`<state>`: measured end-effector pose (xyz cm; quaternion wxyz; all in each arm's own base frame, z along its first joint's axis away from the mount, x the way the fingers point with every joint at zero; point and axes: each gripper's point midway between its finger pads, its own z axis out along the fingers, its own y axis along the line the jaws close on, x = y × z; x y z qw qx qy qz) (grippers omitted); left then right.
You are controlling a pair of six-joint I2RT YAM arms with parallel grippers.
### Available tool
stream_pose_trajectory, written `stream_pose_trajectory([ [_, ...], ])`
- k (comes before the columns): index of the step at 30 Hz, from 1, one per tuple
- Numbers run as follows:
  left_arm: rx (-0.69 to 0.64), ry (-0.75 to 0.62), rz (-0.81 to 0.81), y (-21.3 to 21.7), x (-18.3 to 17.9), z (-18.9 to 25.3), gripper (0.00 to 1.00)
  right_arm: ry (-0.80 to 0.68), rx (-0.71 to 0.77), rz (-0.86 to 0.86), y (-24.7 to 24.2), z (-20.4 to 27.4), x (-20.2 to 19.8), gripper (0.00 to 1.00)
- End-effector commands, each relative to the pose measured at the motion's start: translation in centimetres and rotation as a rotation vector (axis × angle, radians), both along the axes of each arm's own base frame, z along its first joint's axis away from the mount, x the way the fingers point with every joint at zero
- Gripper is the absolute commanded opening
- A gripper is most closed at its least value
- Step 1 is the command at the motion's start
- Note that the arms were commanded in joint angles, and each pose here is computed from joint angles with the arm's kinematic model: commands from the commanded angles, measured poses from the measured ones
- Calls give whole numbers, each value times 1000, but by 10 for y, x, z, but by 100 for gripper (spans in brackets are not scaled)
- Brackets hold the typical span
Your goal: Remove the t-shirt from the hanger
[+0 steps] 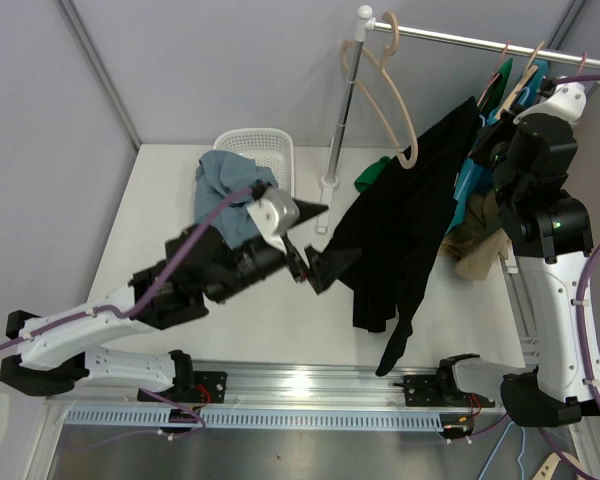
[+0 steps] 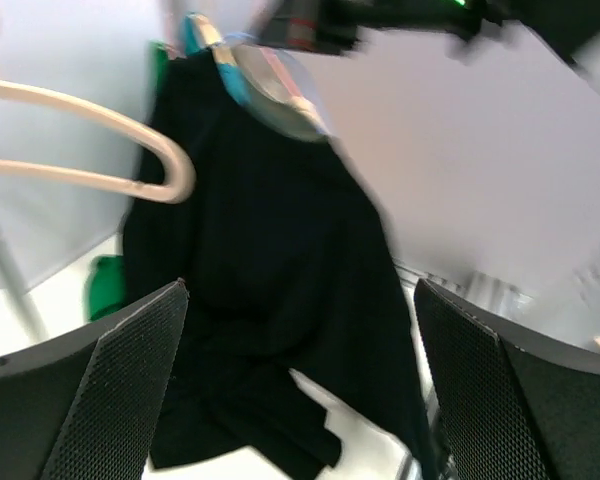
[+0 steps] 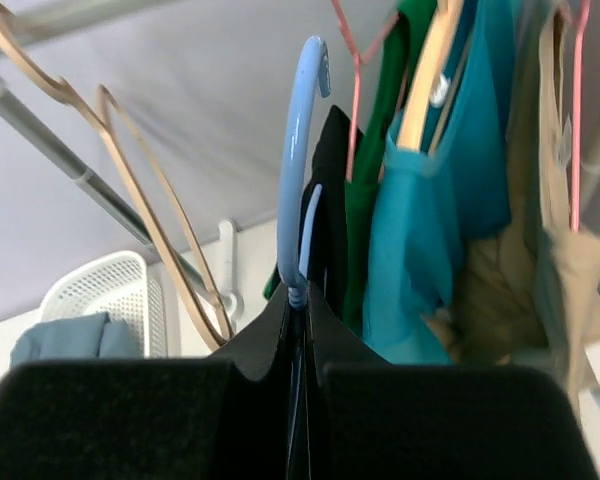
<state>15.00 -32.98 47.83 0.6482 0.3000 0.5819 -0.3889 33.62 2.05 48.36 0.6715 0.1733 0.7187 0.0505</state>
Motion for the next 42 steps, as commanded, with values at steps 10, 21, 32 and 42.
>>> stream_pose_trajectory([
  [10, 13, -210, -241, -57, -94, -106, 100, 14, 127, 19, 27, -6, -22, 0],
  [21, 153, -234, -73, -114, -51, -139, 99, 6, 170, 167, 61, 8, -33, 0],
  [32, 206, -56, -149, -141, -10, -163, 1, 5, 165, 208, 71, 9, -33, 0],
  [42, 201, -48, -439, -125, -148, -190, 1, 18, 96, 185, 77, 3, -3, 0],
])
